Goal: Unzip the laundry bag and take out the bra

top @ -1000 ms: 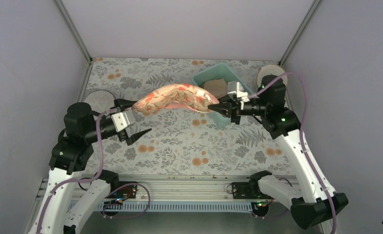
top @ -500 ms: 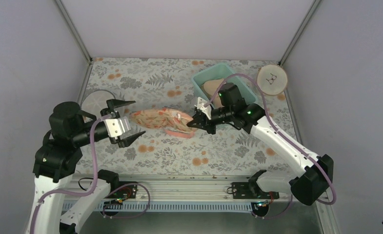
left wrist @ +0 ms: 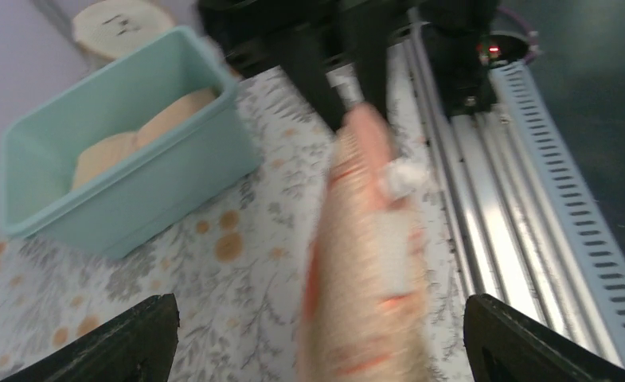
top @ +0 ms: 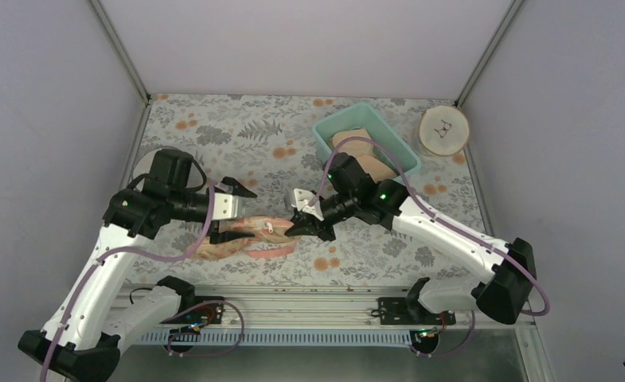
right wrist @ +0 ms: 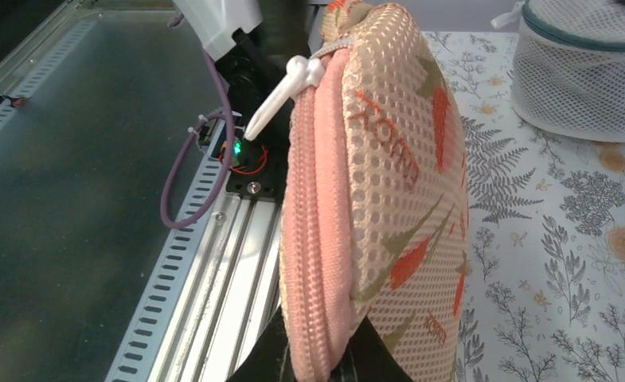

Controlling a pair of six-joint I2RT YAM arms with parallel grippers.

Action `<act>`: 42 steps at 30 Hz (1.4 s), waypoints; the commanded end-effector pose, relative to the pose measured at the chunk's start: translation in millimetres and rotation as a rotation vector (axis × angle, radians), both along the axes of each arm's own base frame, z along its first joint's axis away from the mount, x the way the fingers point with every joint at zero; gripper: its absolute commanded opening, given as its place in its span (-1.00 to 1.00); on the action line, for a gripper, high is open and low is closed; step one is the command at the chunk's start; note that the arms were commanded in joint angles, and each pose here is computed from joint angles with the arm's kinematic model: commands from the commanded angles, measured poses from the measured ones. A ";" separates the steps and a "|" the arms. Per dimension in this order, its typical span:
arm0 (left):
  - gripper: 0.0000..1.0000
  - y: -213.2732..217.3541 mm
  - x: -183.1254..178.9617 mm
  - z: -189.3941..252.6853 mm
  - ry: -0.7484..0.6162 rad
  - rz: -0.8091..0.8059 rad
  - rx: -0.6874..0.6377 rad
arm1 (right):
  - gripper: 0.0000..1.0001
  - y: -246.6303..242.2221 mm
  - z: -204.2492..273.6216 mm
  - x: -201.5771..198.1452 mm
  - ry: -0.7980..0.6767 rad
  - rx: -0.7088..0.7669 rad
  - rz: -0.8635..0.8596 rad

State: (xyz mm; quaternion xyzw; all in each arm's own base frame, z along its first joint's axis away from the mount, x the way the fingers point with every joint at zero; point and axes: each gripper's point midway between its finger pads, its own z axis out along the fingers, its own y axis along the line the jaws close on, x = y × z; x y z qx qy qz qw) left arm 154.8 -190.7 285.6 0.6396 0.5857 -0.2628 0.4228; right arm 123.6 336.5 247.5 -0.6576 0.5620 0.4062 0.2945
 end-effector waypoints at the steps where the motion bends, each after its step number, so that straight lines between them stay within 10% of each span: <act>1: 0.78 -4.7 -37.1 -9.1 0.024 -0.153 -0.021 | -0.94 17.9 22.5 11.0 -0.109 0.073 0.016; 8: 0.65 -3.2 -34.8 -23.1 0.056 -0.104 -0.018 | -0.94 23.1 26.2 15.4 -0.144 0.082 0.025; 18: -0.92 -1.6 -13.3 -27.5 0.014 0.036 -0.046 | -0.94 23.9 32.4 15.7 -0.159 0.115 0.016; 21: -0.95 2.2 -2.7 -28.4 -0.009 0.110 -0.045 | -0.91 23.5 39.2 32.1 -0.204 0.148 -0.091; 23: -0.95 7.1 8.5 -25.3 -0.049 0.188 -0.052 | -0.46 20.0 46.5 49.0 -0.226 0.168 -0.209; 29: -0.95 48.9 62.9 21.3 -0.469 0.532 -0.056 | 0.25 1.7 72.4 82.6 -0.153 0.248 -0.527; 36: -0.95 81.7 61.8 109.7 -1.167 0.638 -0.019 | 0.21 15.0 107.3 62.6 0.148 0.444 -0.502; 42: -0.95 92.9 50.3 149.8 -1.568 0.675 0.085 | 0.15 47.7 149.7 61.5 0.103 0.571 -0.446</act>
